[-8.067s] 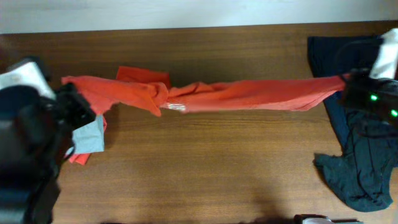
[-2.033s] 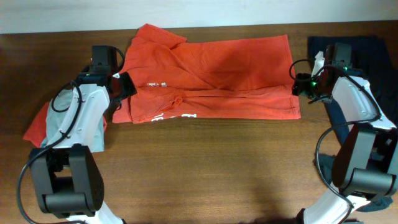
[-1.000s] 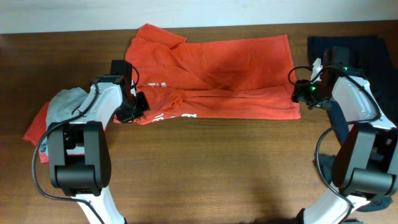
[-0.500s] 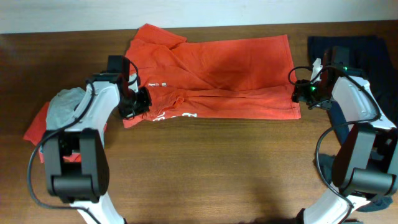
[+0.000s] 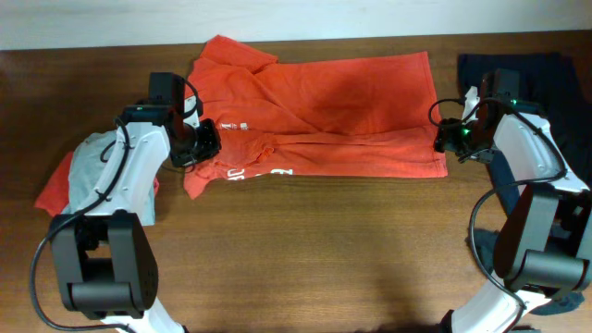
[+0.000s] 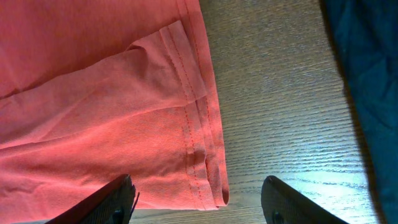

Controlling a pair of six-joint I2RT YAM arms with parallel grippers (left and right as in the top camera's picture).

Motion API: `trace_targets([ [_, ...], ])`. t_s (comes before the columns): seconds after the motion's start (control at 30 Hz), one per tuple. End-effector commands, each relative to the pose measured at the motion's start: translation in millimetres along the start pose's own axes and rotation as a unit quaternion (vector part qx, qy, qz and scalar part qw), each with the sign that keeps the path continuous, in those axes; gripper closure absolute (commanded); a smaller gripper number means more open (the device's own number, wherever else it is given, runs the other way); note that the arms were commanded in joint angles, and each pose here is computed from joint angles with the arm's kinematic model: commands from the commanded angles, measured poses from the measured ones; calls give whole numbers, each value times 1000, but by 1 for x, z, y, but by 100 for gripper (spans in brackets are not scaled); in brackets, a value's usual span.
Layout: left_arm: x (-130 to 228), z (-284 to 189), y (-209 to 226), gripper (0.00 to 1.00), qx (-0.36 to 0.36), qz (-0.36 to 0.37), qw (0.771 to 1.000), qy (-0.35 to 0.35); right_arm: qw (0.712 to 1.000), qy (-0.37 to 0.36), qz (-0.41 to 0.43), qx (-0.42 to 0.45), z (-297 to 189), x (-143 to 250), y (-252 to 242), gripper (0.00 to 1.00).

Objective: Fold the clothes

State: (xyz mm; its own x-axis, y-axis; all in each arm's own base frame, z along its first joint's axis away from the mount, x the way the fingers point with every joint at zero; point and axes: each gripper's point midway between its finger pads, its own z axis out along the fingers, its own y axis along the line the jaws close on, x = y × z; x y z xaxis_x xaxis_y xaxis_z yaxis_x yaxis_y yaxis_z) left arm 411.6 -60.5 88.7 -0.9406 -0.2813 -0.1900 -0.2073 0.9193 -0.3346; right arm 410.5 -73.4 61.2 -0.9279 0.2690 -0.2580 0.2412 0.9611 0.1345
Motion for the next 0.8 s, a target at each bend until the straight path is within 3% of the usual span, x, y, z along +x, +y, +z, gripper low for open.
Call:
trace_targets([
  [0.0,-6,-11,-1,91,1,8,1000,-13,1000,-3,4,0,0,-4,-2,30],
  [0.1,-5,-11,-2,90,2,8,1000,-13,1000,-3,4,0,0,-4,-2,30],
  [0.27,-16,-11,-5,100,9,12,999,-34,1000,-3,4,0,0,-4,-2,30],
  [0.47,-68,-21,-10,99,7,-2,989,-145,1000,-3,4,0,0,-4,-2,30],
  [0.6,-114,-41,-15,99,2,9,968,-251,1000,-3,4,0,0,-4,-2,30],
  [0.67,-138,-56,-26,82,19,19,952,-306,1000,-3,4,0,0,-4,-2,30],
  [0.77,-143,-60,-31,76,30,24,947,-319,1000,-2,4,0,0,-4,-2,30],
])
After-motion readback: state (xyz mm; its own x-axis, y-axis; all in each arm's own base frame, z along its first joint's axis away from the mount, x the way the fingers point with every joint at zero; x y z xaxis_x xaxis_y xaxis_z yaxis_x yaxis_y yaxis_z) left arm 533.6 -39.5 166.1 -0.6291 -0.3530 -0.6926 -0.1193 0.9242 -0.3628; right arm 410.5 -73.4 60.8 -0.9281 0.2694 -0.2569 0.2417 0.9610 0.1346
